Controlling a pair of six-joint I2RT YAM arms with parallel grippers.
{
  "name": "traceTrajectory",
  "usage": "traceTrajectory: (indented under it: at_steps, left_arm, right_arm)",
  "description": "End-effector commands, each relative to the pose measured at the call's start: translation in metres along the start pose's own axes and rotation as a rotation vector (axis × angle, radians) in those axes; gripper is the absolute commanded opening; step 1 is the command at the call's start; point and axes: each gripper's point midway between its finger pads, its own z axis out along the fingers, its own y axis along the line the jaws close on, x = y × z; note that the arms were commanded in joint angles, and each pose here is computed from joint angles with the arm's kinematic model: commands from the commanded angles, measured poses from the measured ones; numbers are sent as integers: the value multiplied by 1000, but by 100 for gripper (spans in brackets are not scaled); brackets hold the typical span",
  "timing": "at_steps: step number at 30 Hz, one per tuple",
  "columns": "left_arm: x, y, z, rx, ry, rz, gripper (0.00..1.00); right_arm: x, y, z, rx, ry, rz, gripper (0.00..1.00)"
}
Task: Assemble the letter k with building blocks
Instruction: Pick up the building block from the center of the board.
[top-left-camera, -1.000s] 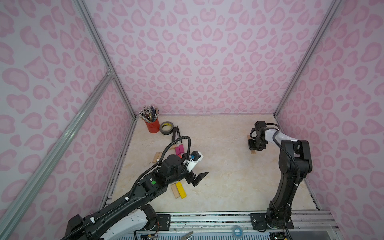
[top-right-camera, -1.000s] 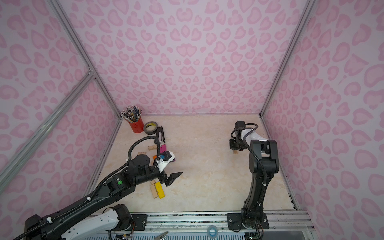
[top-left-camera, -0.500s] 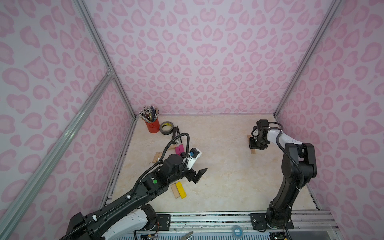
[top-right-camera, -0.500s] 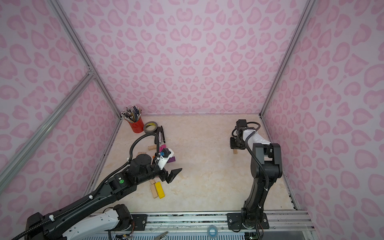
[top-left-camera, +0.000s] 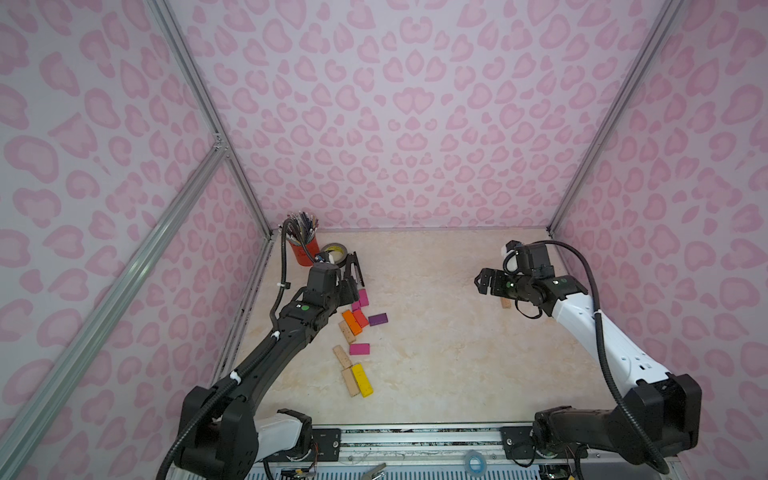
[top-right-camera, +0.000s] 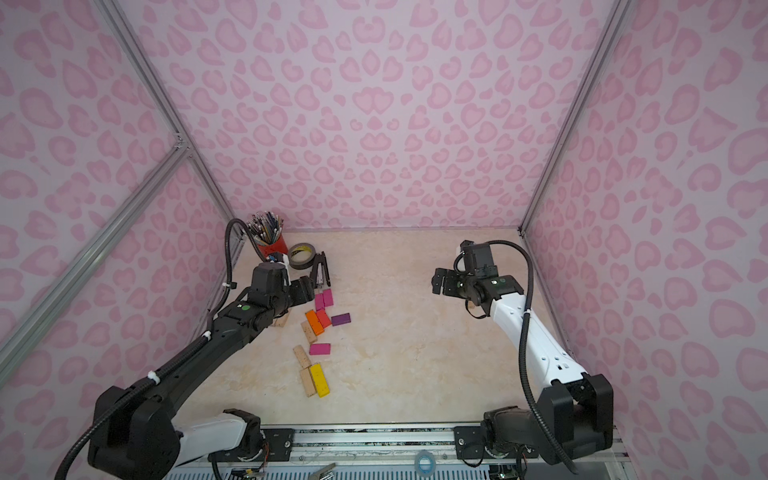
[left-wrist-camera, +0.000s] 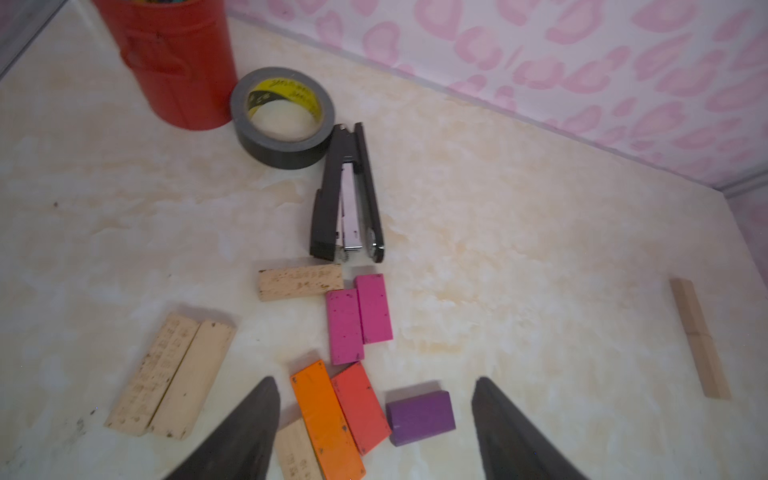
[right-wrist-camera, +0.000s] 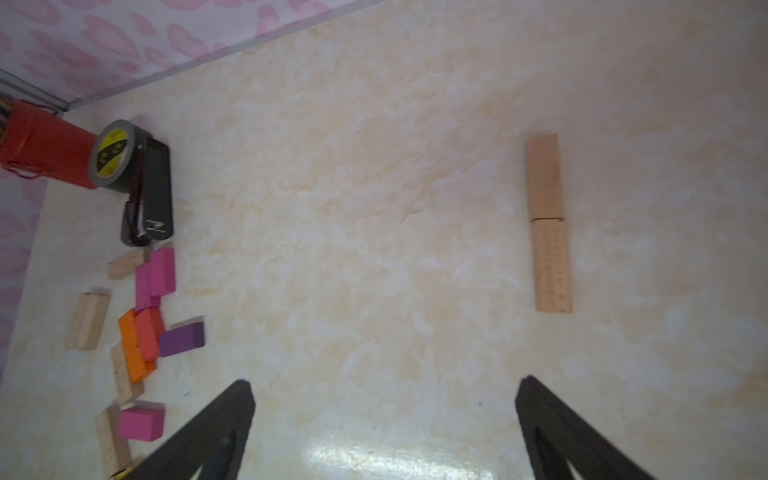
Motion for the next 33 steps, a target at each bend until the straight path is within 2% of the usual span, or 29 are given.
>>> traceTrajectory:
  at_steps: [1,7,11,16,33]
  left_arm:
    - [10,34,15,-163,74,-126,66]
    - [11,75,34,-272,90,-170,61]
    - [24,93,51,-284,171,-126,60]
    - [43,98,67,-274,264,-88,60]
    - [68,112,83,-331,339,-88,63]
  right_arm:
    - [11,29,-2,-33,-6,16,100]
    - [41,85,1,-114,52,-66,100]
    - [51,101,7,-128,83,-89,100]
    - [54,104,15,-128,104,-93,99]
    - [54,101,11,-116,88,-97,99]
